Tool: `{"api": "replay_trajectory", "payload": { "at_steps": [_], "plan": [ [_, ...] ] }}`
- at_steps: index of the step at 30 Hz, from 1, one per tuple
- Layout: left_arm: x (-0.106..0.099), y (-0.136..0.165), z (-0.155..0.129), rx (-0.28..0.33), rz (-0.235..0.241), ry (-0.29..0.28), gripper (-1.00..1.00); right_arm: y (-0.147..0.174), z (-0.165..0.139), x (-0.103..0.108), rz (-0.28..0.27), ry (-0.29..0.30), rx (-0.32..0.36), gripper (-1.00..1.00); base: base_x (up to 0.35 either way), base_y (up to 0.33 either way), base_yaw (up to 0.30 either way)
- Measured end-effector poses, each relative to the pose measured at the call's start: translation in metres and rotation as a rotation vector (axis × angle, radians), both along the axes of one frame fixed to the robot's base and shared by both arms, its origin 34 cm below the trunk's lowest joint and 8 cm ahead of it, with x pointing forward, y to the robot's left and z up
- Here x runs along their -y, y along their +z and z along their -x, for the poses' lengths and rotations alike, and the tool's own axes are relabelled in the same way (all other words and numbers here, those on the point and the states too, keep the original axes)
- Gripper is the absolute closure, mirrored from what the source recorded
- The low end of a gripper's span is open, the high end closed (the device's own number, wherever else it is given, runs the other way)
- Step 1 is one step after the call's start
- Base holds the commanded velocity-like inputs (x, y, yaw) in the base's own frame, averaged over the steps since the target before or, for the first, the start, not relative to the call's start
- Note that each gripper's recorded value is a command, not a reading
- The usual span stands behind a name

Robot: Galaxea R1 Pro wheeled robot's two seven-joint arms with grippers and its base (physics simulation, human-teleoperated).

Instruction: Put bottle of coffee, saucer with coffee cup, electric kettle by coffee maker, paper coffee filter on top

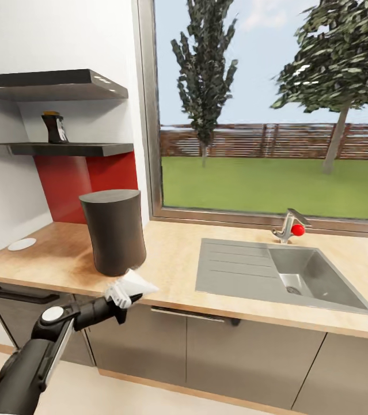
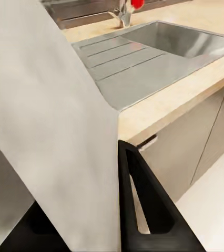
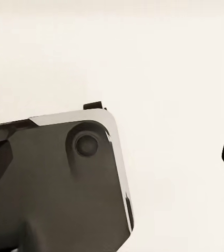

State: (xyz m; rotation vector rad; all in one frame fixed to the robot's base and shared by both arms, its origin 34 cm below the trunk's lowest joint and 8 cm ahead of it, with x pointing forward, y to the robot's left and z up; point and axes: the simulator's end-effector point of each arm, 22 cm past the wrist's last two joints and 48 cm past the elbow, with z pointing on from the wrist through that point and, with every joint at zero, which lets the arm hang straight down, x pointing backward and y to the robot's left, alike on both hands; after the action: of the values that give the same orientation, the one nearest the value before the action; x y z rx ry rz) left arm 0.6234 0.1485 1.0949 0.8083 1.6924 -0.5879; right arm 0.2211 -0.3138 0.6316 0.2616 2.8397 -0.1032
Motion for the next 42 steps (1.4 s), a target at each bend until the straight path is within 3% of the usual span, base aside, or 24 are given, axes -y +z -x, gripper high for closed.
{"api": "replay_trajectory", "payload": {
  "at_steps": [4,10,13,20,32,42],
  "plan": [
    [-0.033,-0.003,0.007,-0.012,0.036,0.037,1.00,0.000,-0.001,0.000,0.000,0.001,0.002,-1.00,0.000,0.000,0.000],
    [-0.076,0.006,0.014,0.032,0.067,0.058,1.00,0.000,-0.002,-0.001,0.000,0.002,0.005,-1.00,0.000,0.000,0.000],
    [-0.087,0.008,0.013,0.040,0.072,0.078,1.00,0.001,-0.002,0.000,0.000,0.000,0.006,-1.00,0.000,0.000,0.000],
    [-0.098,0.008,0.013,0.039,0.063,0.095,1.00,0.001,-0.002,0.000,0.000,-0.003,0.005,-1.00,-0.006,0.003,0.000],
    [-0.100,0.008,0.012,0.037,0.062,0.098,1.00,0.000,-0.002,0.000,-0.001,-0.003,0.003,-1.00,-0.182,0.163,0.004],
    [-0.104,0.009,0.011,0.038,0.063,0.113,1.00,0.000,-0.001,0.000,-0.001,-0.002,0.003,-1.00,-0.111,0.262,0.216]
  ]
}}
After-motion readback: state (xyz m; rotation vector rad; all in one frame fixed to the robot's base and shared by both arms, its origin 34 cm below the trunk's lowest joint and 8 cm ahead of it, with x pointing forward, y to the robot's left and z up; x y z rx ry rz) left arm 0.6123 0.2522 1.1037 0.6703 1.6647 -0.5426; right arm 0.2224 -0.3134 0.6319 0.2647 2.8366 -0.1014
